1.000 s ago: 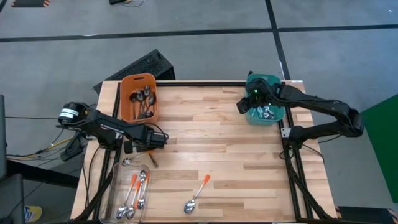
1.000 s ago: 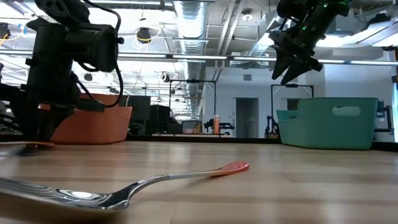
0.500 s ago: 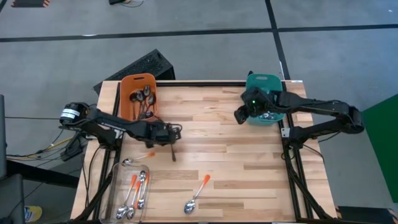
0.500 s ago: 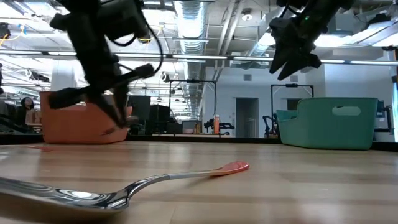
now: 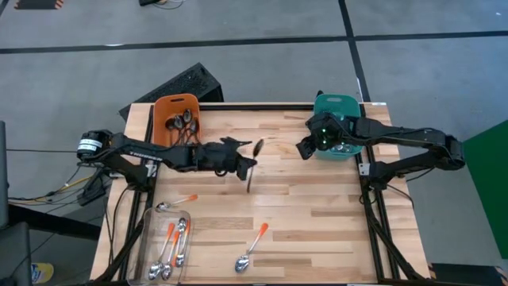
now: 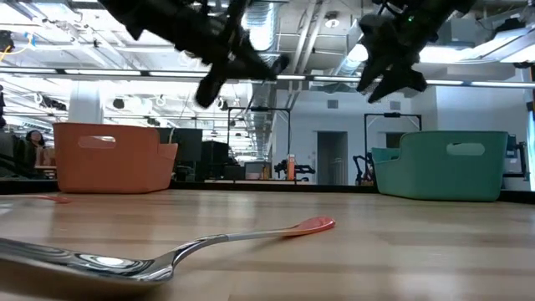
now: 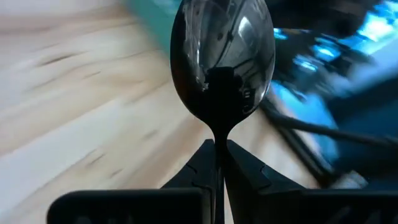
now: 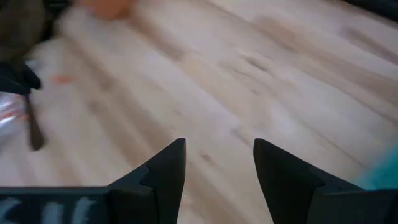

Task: Sort silverware by color (type)
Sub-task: Put the black spoon into the orange bin

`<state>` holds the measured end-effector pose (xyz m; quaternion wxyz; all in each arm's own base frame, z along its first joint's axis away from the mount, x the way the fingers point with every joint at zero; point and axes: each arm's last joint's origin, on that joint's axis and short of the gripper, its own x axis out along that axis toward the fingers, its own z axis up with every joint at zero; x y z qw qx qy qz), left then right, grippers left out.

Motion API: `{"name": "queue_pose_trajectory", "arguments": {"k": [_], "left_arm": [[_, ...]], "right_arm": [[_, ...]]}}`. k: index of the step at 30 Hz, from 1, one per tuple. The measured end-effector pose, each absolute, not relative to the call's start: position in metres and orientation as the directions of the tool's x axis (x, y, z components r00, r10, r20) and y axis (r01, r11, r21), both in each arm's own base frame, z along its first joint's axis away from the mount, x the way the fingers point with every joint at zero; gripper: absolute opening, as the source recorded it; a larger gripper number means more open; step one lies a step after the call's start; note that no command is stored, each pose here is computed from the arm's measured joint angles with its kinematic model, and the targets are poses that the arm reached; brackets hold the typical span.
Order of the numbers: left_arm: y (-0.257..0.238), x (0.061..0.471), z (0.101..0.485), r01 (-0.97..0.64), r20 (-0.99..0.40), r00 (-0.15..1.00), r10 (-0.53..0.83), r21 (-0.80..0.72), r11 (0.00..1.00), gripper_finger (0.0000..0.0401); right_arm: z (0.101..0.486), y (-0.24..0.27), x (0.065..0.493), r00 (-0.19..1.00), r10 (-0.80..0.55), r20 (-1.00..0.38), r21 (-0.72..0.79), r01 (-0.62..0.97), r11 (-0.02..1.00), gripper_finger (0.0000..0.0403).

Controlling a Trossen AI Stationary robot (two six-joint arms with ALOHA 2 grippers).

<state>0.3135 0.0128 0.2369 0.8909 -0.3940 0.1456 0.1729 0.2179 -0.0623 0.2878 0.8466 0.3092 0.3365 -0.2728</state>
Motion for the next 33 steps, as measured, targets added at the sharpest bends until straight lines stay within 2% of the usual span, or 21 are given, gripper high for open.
{"name": "queue_pose_trajectory", "arguments": {"k": [3, 6, 13, 16, 19, 22, 27, 30, 33], "left_arm": [[0.017, 0.317, 0.246, -0.266, -0.303, 0.95, 0.081, -0.641, 0.72, 0.0007], [0.021, 0.318, 0.251, -0.164, -0.254, 0.967, -0.004, -0.638, 0.752, 0.0007], [0.027, 0.32, 0.269, 0.095, -0.068, 0.981, -0.183, -0.656, 0.749, 0.0007], [0.025, 0.319, 0.279, 0.233, 0.033, 0.961, -0.276, -0.634, 0.737, 0.0007], [0.025, 0.319, 0.284, 0.291, 0.077, 0.947, -0.311, -0.616, 0.732, 0.0007], [0.034, 0.318, 0.282, 0.196, 0.053, 0.975, -0.214, -0.656, 0.729, 0.0007], [0.061, 0.296, 0.276, -0.144, -0.191, 0.982, 0.004, -0.724, 0.674, 0.0005], [0.075, 0.268, 0.278, -0.378, -0.359, 0.919, 0.167, -0.673, 0.636, 0.0004], [0.086, 0.232, 0.286, -0.551, -0.466, 0.831, 0.303, -0.614, 0.565, 0.0004]], "right_arm": [[0.294, -0.06, 0.225, 0.72, -0.155, -0.676, 0.409, 0.542, 0.734, 0.0212], [0.305, -0.056, 0.234, 0.823, -0.073, -0.563, 0.462, 0.387, 0.798, 0.0212], [0.327, -0.049, 0.256, 0.956, -0.04, -0.29, 0.447, 0.172, 0.878, 0.0212], [0.329, -0.046, 0.263, 0.973, -0.027, -0.231, 0.414, 0.123, 0.902, 0.0212], [0.334, -0.042, 0.273, 0.991, 0.027, -0.134, 0.382, 0.027, 0.924, 0.0212], [0.331, -0.041, 0.281, 0.992, 0.053, -0.118, 0.385, -0.004, 0.923, 0.0212], [0.32, -0.045, 0.283, 0.98, 0.04, -0.197, 0.463, 0.057, 0.885, 0.0212], [0.313, -0.048, 0.281, 0.962, 0.018, -0.273, 0.472, 0.117, 0.874, 0.0212], [0.307, -0.052, 0.277, 0.941, 0.006, -0.337, 0.474, 0.165, 0.865, 0.0212]]}}
